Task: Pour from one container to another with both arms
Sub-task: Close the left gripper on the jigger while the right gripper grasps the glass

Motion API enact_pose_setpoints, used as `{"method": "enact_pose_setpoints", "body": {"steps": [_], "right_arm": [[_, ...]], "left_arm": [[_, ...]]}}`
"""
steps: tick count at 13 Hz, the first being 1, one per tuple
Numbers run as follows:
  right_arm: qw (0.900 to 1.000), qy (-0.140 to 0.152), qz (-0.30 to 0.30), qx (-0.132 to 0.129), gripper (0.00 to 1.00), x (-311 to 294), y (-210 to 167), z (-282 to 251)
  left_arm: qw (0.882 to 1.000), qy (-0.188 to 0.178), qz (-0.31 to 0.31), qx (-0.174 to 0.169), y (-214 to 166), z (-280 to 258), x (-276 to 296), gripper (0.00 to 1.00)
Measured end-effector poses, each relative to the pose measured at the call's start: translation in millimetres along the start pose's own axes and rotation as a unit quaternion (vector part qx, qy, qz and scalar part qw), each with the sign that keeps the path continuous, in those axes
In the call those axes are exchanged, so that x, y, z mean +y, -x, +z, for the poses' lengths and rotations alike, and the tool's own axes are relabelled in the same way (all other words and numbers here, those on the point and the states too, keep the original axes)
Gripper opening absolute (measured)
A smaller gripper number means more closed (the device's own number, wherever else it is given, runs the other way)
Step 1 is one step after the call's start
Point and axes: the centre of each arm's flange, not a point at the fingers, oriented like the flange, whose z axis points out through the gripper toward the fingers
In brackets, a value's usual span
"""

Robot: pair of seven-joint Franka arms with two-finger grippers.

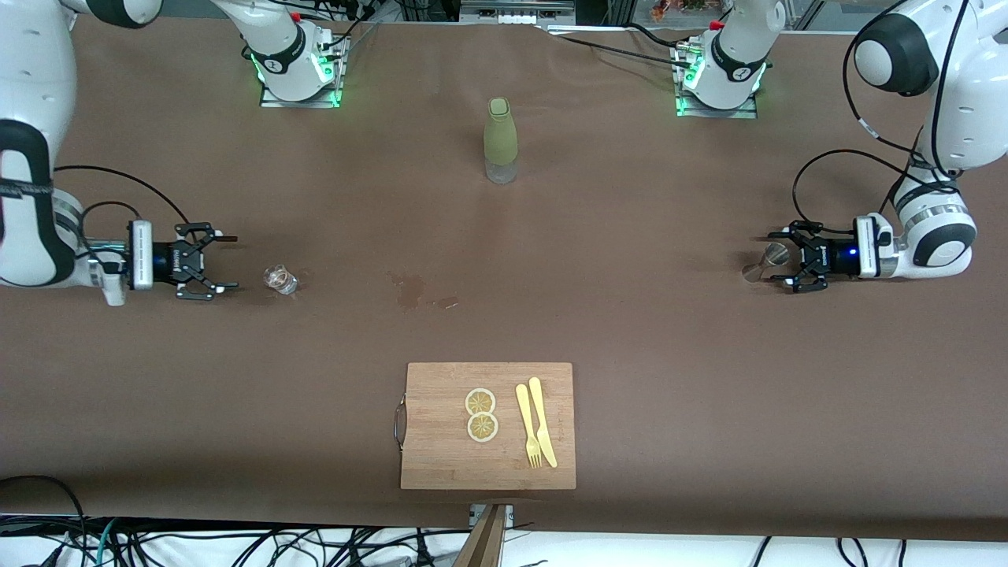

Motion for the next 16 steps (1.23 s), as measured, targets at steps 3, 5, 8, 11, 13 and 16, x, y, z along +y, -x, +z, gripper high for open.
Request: {"method": "enact_pose_setpoints", "body": {"steps": [3, 5, 8, 11, 13, 16], "right_arm": [[0.999, 0.004, -0.023, 0.036, 1.00, 4, 31, 29], [0.998, 0.007, -0.035, 0.052, 1.00, 10, 43, 47], [0.996, 0.009, -0.043, 0.075, 1.00, 20, 51, 73], [0.995, 0.007, -0.051, 0.081, 1.00, 30, 51, 83], [0.994, 0.010, -0.054, 0.090, 0.97, 35, 50, 90], [0.994, 0.014, -0.056, 0.095, 0.89, 37, 52, 94]], "left_arm": [[1.000, 0.008, 0.005, 0.000, -2, 8, -6, 1.00], [1.000, 0.009, 0.005, -0.001, -2, 8, -7, 1.00], [1.000, 0.009, 0.005, -0.001, -2, 9, -7, 0.85], [1.000, 0.009, 0.006, -0.001, -2, 8, -7, 0.62], [1.000, 0.009, 0.006, -0.001, -2, 8, -7, 0.42], [1.000, 0.007, 0.007, 0.000, -2, 6, -7, 0.25]]}}
